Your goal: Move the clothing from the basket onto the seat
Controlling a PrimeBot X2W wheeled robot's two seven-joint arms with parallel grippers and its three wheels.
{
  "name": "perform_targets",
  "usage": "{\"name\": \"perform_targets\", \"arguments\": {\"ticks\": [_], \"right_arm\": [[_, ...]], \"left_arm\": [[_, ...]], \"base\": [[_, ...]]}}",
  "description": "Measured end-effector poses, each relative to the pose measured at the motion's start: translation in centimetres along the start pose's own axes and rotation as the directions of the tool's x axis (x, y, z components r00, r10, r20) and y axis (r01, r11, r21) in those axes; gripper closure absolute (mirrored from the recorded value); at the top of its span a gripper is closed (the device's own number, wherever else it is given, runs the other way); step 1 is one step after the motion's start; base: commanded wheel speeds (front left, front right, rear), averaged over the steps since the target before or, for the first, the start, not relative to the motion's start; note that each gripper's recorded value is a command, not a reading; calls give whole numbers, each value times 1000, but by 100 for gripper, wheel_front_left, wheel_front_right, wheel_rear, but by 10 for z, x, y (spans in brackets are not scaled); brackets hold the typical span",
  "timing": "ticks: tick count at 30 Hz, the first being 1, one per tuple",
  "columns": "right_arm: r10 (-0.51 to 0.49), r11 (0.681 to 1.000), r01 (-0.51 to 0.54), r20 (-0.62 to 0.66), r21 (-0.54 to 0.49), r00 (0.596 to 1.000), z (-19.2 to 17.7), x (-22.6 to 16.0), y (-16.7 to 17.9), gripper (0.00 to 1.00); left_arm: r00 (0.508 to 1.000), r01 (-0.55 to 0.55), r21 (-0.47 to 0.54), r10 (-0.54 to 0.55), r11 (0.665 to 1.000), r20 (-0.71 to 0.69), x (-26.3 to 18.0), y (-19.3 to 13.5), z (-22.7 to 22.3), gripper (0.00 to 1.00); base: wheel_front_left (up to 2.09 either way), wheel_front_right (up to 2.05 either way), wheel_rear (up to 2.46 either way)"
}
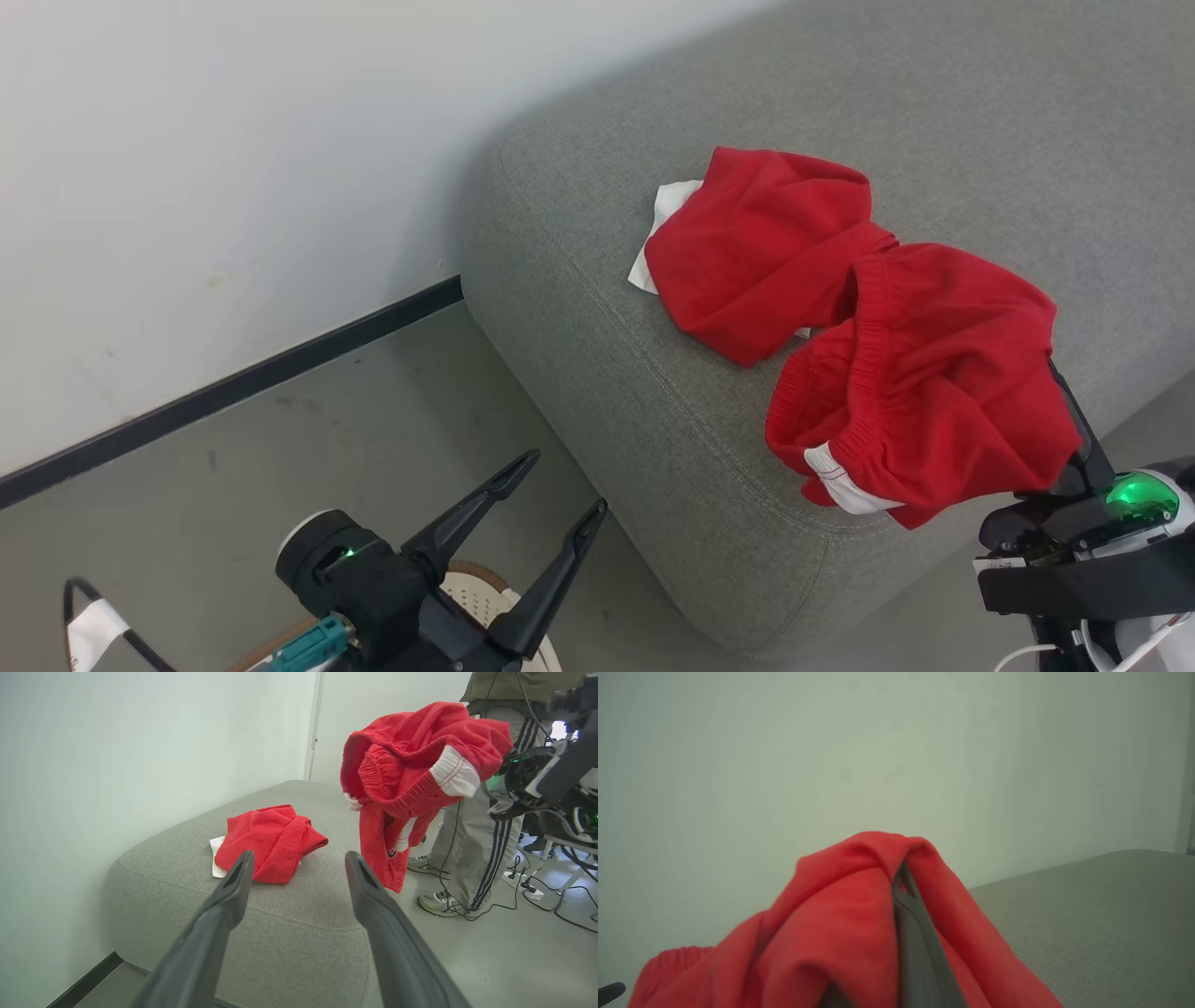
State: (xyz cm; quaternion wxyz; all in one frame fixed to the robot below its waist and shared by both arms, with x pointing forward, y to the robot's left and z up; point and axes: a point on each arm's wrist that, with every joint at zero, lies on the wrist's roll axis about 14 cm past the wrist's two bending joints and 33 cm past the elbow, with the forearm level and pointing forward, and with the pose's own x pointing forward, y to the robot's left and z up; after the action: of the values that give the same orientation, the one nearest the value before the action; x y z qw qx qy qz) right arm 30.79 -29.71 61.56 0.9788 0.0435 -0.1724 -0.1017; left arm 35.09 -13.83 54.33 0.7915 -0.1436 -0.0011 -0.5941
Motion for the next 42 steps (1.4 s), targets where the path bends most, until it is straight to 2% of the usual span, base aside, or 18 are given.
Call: {"name": "perform_targets", "arguments": {"ticks": [7, 17, 24, 28, 37, 42], "right_arm": [[19, 999, -19, -5, -33, 1000, -3, 14, -1, 100], [34, 995, -31, 30, -91, 999, 6, 60, -19, 100], [33, 992, -33, -7, -119, 999, -1, 97, -31, 100], [36, 985, -40, -28, -169, 999, -3, 117, -36, 100], [-46, 952, 29, -48, -303, 998, -9, 149, -66, 100], [-152, 924, 128, -38, -359, 988, -14, 159, -92, 100]], "left_arm": [[1000, -6, -7, 7, 1000, 6, -4, 9, 0, 0], [1000, -25, -24, 25, 999, 1, -14, 22, -4, 0], [999, -41, -32, 41, 999, 1, -23, 36, -5, 0], [998, -67, -33, 67, 997, -5, -31, 49, -8, 0], [993, -120, -52, 120, 991, -12, -51, 78, -17, 0], [988, -156, -54, 154, 986, -30, -64, 98, -25, 0]], "base": [[0, 0, 0], [0, 0, 0], [0, 0, 0], [0, 0, 0], [0, 0, 0], [0, 0, 0]]}}
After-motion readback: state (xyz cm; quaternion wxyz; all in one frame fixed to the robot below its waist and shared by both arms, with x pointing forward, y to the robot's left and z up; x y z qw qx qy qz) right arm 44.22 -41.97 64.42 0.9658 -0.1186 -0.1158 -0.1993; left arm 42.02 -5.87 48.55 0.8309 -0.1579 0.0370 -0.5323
